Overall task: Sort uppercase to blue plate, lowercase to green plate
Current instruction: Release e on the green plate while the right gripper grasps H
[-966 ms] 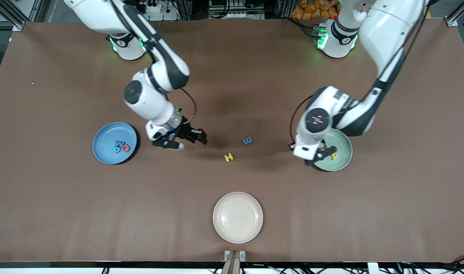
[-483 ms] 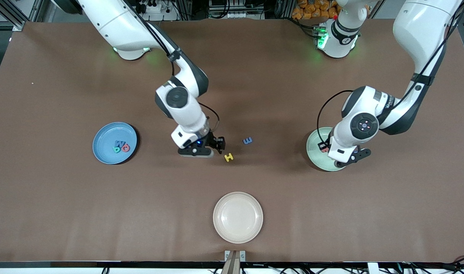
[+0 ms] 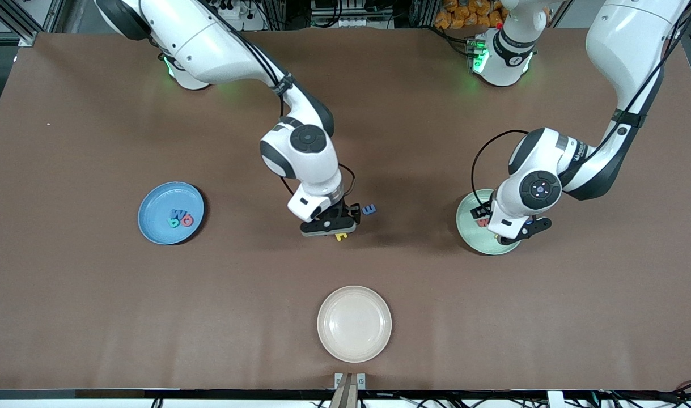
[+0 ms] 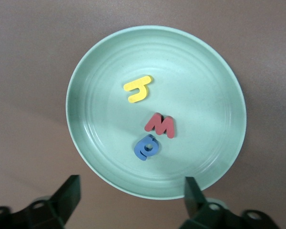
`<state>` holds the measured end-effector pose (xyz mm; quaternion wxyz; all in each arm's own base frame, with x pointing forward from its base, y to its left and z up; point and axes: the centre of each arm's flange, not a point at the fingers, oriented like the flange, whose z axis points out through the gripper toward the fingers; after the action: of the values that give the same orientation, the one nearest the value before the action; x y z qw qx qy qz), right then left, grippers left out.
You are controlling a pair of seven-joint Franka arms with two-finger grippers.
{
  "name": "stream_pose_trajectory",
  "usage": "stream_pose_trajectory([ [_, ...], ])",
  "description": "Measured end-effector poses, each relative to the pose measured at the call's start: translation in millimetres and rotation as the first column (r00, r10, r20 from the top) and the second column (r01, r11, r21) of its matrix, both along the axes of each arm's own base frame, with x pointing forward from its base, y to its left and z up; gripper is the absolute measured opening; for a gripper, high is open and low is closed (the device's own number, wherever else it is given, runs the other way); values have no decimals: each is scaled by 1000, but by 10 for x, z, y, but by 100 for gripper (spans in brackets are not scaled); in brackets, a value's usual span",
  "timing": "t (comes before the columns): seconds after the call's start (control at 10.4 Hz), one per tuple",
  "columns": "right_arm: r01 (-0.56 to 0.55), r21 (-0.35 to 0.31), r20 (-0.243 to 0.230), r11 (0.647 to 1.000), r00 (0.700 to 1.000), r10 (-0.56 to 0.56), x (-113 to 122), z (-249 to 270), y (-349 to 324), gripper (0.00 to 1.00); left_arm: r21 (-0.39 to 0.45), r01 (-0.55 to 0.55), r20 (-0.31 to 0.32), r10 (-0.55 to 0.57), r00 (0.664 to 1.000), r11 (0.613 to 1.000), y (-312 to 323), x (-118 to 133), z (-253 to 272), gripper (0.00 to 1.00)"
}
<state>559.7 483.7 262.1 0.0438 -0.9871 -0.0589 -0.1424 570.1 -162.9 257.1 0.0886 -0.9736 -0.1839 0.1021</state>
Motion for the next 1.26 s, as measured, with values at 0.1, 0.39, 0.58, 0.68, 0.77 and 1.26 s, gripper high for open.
stream_pose_trajectory([
  [0.1,-35,-26,7,999,999,35,-7,-44,-5,71,0,0,0,0,1000,1000,0,0,0,100],
  [0.39,-105,-70,33,992,994,107,-3,-474,-40,67,-4,7,2,-7,1000,1000,-46,-6,2,100],
  [0.58,-122,-68,20,990,992,123,-58,-740,-20,66,-10,10,7,-10,1000,1000,-78,10,12,100],
  [0.68,-125,-67,19,990,992,126,-65,-771,-13,64,-14,9,9,-9,1000,1000,-85,27,16,100],
  [0.77,-126,-67,22,990,992,127,-61,-761,-8,61,-17,8,12,-7,1000,1000,-86,43,21,100],
  [1.26,-131,-62,26,989,991,133,-116,-742,74,58,-22,13,15,-12,1000,1000,-136,51,40,100],
])
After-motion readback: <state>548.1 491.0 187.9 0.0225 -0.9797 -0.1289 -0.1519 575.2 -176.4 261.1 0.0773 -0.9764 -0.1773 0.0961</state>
